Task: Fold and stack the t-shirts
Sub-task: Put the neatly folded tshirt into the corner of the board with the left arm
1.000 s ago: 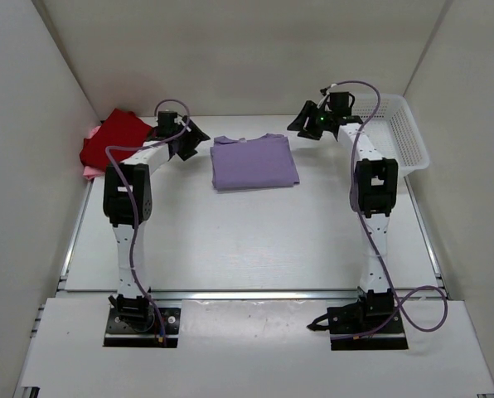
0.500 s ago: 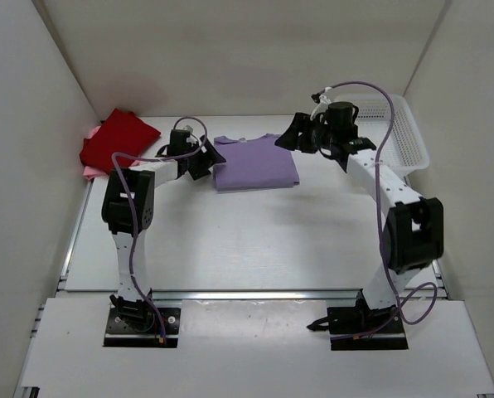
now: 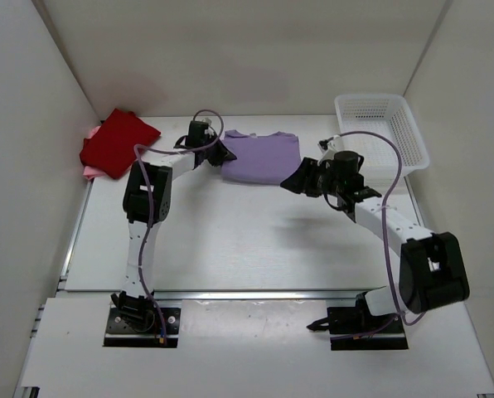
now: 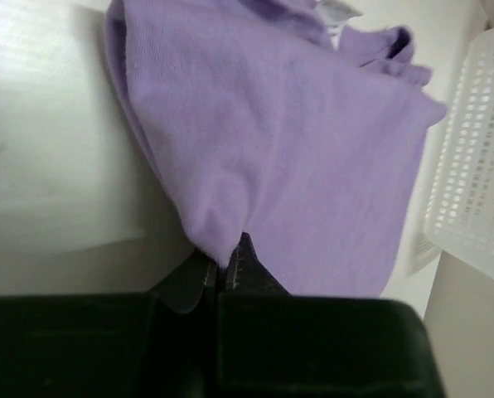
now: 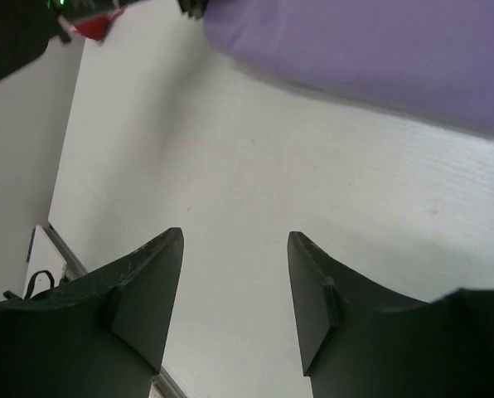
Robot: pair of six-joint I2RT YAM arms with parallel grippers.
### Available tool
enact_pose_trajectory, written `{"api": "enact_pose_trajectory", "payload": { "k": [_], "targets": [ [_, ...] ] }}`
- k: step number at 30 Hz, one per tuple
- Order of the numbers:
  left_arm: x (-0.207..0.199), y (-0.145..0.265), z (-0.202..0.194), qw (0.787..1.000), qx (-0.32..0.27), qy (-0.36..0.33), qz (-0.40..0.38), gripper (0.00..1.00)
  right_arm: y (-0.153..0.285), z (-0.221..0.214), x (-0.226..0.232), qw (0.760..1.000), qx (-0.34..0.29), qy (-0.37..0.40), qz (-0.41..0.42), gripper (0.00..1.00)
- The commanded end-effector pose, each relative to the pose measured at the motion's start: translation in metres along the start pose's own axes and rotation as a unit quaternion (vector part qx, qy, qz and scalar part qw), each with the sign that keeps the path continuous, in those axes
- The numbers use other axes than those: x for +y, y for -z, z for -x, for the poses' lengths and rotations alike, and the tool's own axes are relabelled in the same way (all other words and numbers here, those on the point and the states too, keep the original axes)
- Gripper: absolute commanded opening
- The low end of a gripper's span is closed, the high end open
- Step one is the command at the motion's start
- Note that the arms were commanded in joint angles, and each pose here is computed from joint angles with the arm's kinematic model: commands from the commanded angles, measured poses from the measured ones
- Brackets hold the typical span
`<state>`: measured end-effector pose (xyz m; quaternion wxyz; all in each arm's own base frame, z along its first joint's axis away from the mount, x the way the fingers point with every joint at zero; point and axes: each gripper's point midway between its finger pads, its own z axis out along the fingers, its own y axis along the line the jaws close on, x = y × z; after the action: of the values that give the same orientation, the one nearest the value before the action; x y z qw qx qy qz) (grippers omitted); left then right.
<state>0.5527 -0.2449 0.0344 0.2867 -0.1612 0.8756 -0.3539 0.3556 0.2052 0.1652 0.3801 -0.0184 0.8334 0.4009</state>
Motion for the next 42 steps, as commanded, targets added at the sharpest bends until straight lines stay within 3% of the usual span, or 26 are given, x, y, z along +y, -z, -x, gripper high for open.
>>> {"api": "enact_pose_trajectory", "payload": {
  "k": [1, 3, 4, 6, 8, 9, 10, 13, 14, 16, 17, 19, 22, 28, 29, 30, 31, 32, 37, 42],
  "targets": [
    [-0.059, 0.021, 0.048, 0.998, -0.034, -0.017, -0.042, 0.0, 0.017, 0.021, 0.019, 0.997, -0.071, 0.019, 0.026, 0.51],
    [-0.094, 0.041, 0.093, 0.994, -0.069, -0.033, -0.072, 0.0, 0.022, 0.004, 0.008, 0.998, -0.065, 0.007, 0.02, 0.51],
    [-0.087, 0.05, 0.111, 0.994, -0.08, -0.024, -0.063, 0.0, 0.023, -0.001, 0.003, 0.998, -0.06, 0.003, 0.015, 0.51],
    [-0.113, 0.09, 0.168, 0.986, -0.133, -0.038, -0.091, 0.0, 0.023, -0.015, -0.003, 0.999, -0.045, -0.004, 0.011, 0.51],
    [-0.087, 0.133, 0.224, 0.979, -0.189, -0.016, -0.077, 0.0, 0.021, -0.028, -0.004, 0.999, -0.029, -0.011, 0.016, 0.52],
    [-0.08, 0.153, 0.234, 0.977, -0.198, -0.001, -0.08, 0.0, 0.02, -0.035, -0.005, 1.0, -0.021, -0.013, 0.015, 0.51],
    [-0.07, 0.192, 0.267, 0.965, -0.247, 0.003, -0.084, 0.0, 0.019, -0.038, -0.003, 1.0, -0.017, -0.014, 0.019, 0.51],
    [0.008, 0.246, 0.288, 0.953, -0.295, 0.052, -0.035, 0.0, 0.015, -0.053, -0.004, 1.0, 0.004, -0.018, 0.023, 0.51],
    [0.032, 0.266, 0.299, 0.943, -0.326, 0.066, -0.014, 0.13, 0.014, -0.061, 0.001, 0.999, 0.018, -0.019, 0.032, 0.52],
    [0.084, 0.281, 0.273, 0.935, -0.33, 0.131, 0.006, 0.54, 0.011, -0.066, 0.001, 0.999, 0.026, -0.016, 0.035, 0.51],
    [0.08, 0.303, 0.278, 0.926, -0.357, 0.122, -0.023, 0.98, 0.009, -0.067, 0.003, 0.999, 0.029, -0.014, 0.039, 0.52],
    [0.117, 0.294, 0.238, 0.922, -0.341, 0.183, -0.019, 0.99, 0.007, -0.072, 0.005, 0.998, 0.041, -0.017, 0.045, 0.51],
    [0.121, 0.292, 0.203, 0.924, -0.332, 0.189, -0.019, 0.99, 0.006, -0.077, 0.012, 0.997, 0.049, -0.018, 0.054, 0.51],
    [0.096, 0.289, 0.154, 0.935, -0.319, 0.155, 0.003, 0.99, 0.007, -0.089, 0.011, 0.998, 0.053, -0.006, 0.045, 0.52],
    [0.09, 0.29, 0.144, 0.935, -0.322, 0.148, 0.007, 0.98, 0.006, -0.095, 0.006, 0.998, 0.058, -0.003, 0.029, 0.59],
    [0.078, 0.295, 0.14, 0.934, -0.329, 0.139, 0.004, 0.99, 0.005, -0.097, 0.003, 0.998, 0.06, 0.005, 0.013, 0.6],
    [0.081, 0.293, 0.132, 0.935, -0.327, 0.136, 0.018, 0.99, 0.006, -0.104, 0.0, 0.997, 0.072, 0.0, 0.004, 0.74],
    [0.067, 0.287, 0.117, 0.943, -0.313, 0.117, 0.016, 0.99, 0.006, -0.11, -0.006, 0.997, 0.081, 0.01, -0.015, 0.99],
    [0.01, 0.265, 0.065, 0.961, -0.273, 0.019, 0.028, 0.99, 0.002, -0.131, -0.005, 0.993, 0.118, 0.026, -0.015, 0.99],
    [-0.008, 0.234, -0.011, 0.98, -0.188, -0.047, 0.035, 0.99, -0.002, -0.145, 0.01, 0.986, 0.147, 0.08, -0.023, 0.99]
  ]
}}
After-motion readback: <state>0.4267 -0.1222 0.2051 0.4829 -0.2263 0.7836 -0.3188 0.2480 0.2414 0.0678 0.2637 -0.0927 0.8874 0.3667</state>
